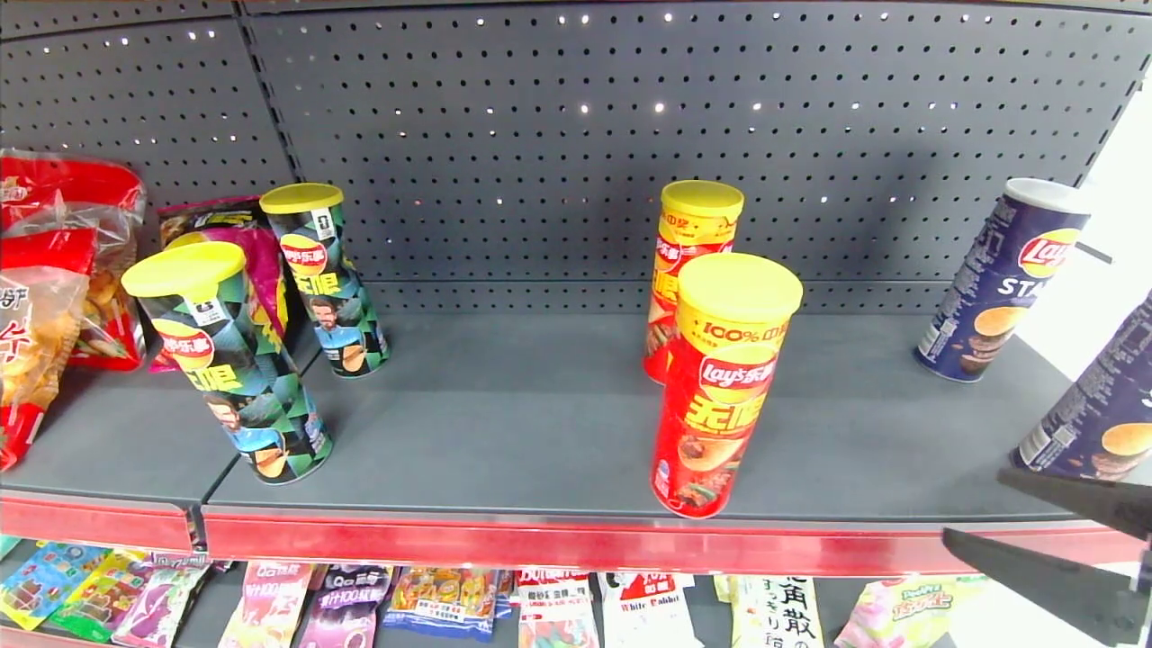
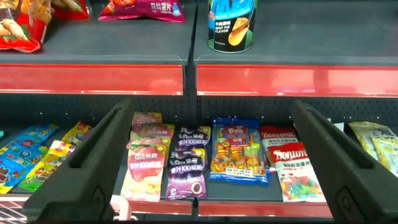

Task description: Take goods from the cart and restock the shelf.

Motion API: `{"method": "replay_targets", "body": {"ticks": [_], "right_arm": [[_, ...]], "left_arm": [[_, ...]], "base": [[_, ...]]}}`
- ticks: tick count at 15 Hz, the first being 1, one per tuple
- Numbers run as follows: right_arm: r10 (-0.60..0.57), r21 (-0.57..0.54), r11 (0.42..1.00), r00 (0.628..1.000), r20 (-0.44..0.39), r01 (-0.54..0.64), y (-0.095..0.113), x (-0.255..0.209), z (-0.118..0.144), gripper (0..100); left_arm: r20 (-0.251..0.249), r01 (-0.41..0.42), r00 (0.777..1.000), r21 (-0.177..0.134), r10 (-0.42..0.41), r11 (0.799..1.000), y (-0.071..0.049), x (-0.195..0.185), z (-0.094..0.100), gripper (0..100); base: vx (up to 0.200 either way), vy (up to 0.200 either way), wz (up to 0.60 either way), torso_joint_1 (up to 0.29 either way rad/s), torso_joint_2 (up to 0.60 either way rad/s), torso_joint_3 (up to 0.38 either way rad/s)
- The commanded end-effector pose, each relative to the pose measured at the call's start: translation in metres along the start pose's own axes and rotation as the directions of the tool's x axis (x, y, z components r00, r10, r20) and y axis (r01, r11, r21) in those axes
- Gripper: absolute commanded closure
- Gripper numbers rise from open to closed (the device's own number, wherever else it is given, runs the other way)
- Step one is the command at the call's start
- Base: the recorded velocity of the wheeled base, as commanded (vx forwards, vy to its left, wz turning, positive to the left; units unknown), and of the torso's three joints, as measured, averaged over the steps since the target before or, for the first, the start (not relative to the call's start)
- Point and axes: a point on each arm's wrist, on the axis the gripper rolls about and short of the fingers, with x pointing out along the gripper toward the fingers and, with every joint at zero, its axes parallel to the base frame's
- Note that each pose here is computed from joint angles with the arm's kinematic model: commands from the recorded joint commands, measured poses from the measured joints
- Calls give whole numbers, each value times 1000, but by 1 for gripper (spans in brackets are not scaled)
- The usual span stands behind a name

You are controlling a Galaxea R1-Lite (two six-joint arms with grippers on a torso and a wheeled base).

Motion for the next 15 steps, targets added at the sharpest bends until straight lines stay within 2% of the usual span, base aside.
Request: {"method": "replay_targets", "body": {"ticks": [1,4,6,9,15], "right_arm": [[-33,-16,999,989,-145,31,2,65,15,0],[-82,-65,995,981,-176,72,12,95,12,0],[-93,-70,994,979,-183,82,12,103,14,0],[-185,-104,981,961,-207,166,10,119,13,0],[-205,-117,976,950,-237,182,7,134,12,0]], "left_arm": [[1,0,1000,0,0,1000,0,0,0,0],[1,0,1000,0,0,1000,0,0,0,0],[1,0,1000,0,0,1000,0,0,0,0],[1,0,1000,0,0,1000,0,0,0,0],[1,0,1000,0,0,1000,0,0,0,0]], "base": [[0,0,0,0,0,0],[0,0,0,0,0,0],[0,0,0,0,0,0],[0,0,0,0,0,0],[0,0,0,0,0,0]]}}
